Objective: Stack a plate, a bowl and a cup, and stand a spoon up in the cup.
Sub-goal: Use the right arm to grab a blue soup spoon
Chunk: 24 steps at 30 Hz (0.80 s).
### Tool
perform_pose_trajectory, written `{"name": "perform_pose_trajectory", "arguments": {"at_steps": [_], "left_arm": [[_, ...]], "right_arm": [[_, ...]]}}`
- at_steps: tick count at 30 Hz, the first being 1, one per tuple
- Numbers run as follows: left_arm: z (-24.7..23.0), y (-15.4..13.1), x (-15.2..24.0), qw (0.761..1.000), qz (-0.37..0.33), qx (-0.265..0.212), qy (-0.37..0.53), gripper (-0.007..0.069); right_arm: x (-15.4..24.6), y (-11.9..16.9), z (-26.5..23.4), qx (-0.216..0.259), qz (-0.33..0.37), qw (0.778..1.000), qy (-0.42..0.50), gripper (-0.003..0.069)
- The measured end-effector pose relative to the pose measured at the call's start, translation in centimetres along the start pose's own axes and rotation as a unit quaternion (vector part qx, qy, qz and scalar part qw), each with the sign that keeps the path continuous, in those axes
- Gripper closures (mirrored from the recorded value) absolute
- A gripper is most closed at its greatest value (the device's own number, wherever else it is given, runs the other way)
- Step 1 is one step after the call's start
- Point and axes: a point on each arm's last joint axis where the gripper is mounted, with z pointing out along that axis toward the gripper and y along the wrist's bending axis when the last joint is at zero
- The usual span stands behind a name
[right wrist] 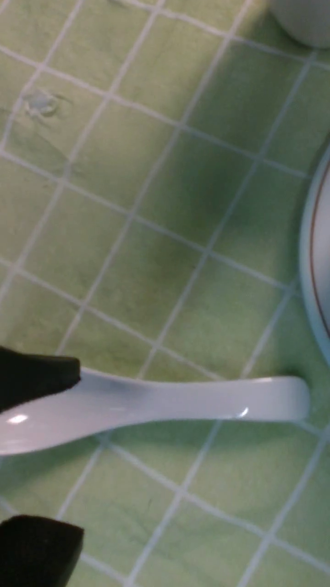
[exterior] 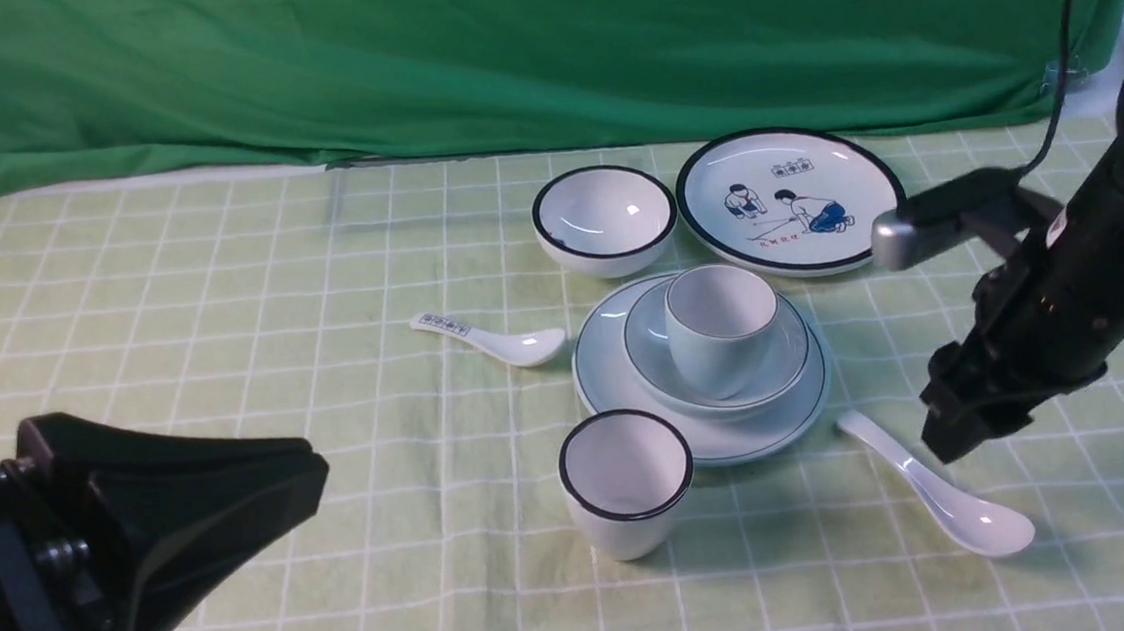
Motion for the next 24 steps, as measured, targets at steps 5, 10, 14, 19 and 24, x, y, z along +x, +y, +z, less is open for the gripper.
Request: {"name": "perform_pose_trajectory", "arguments": {"at_steps": [5,10,14,19,24], "left_arm": [[0.0,0.0,0.0,1.0,-0.002,0.001,0.0,0.0624],[0.0,-0.1,0.0,1.0,-0.006,0.004,-0.001,0.0624],[0.0,-0.1,0.0,1.0,-0.008,0.005,-0.001,0.0624],[0.0,-0.1,0.0,1.0,-0.01,0.006,0.0,0.0624],[0.0,-0.2,0.3,1.0,-0.009,0.008,0.015,0.0624]], "right_arm": [[-1.2,0.6,4.0,0.005,-0.017,1.0,-0.014,0.0203],[-1.9,0.3,6.1,0.014,-0.016,0.999,-0.032,0.0202],[-2.0,0.2,6.7,0.018,-0.021,0.999,-0.032,0.0243],[-2.1,0.1,6.8,0.022,-0.025,0.999,-0.032,0.0403],[-1.5,0.6,5.8,0.007,-0.023,1.0,-0.012,0.0491]]}}
